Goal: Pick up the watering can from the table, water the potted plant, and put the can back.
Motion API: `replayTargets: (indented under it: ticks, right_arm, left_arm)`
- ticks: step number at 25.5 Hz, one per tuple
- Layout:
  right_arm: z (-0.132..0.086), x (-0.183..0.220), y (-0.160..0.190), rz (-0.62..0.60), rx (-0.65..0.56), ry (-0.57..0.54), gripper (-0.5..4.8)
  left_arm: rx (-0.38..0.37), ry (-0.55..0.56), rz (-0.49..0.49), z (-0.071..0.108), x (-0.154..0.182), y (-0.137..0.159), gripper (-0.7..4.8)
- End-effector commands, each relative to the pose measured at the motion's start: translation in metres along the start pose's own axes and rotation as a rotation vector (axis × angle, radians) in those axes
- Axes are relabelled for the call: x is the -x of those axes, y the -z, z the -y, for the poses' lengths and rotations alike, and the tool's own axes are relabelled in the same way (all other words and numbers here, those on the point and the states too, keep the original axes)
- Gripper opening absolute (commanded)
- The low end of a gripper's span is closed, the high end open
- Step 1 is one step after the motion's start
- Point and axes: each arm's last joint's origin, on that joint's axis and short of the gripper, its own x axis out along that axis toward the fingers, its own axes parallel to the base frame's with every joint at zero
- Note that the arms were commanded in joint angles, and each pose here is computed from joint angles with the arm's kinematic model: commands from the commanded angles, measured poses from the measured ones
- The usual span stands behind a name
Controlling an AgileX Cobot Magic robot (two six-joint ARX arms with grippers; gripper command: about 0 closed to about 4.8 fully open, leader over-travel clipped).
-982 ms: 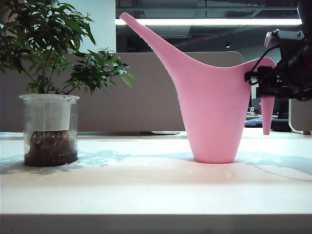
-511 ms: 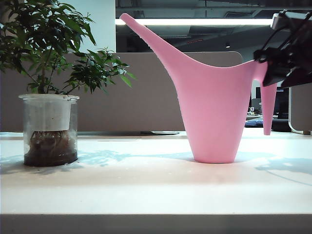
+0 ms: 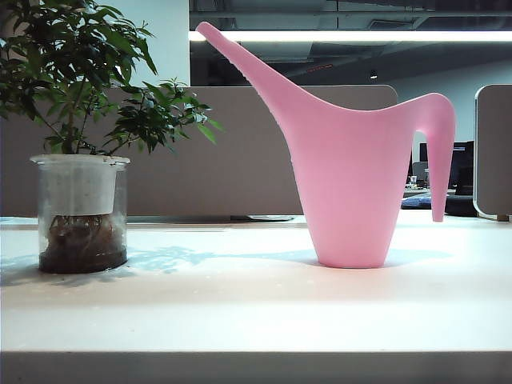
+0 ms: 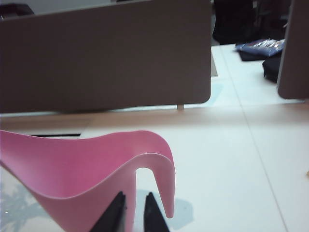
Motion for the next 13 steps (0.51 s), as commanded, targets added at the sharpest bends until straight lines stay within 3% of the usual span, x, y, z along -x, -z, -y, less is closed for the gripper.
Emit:
replayTargets:
  ticks: [1,4,8,11,13]
  right_arm:
    - [0.002,0.035,0.007,-0.038,-0.003,0.002,0.44]
    - [0.004,0.059,0.017,-0.085,-0.001,0.008,-0.07]
    - [0.008,0.087,0.031,-0.121,0.001,0.027,-0.06]
    - [0.009,0.102,0.033,-0.059,-0.002,0.024,-0.06]
    - [0.01,0.109,0.032,-0.002,-0.004,0.042,-0.06]
  left_arm:
    - [0.01,0.0,0.103,0.001,0.007,0.013,-0.05]
    - [0.008,0.031,0.159,0.002,0.013,0.03,-0.05]
    - [0.013,0.011,0.172,0.003,0.021,0.054,-0.05]
    - [0.109,-0.069,0.13,0.001,0.022,0.066,-0.05]
    - [0.118,-0.109,0.102,0.0,0.02,0.072,-0.05]
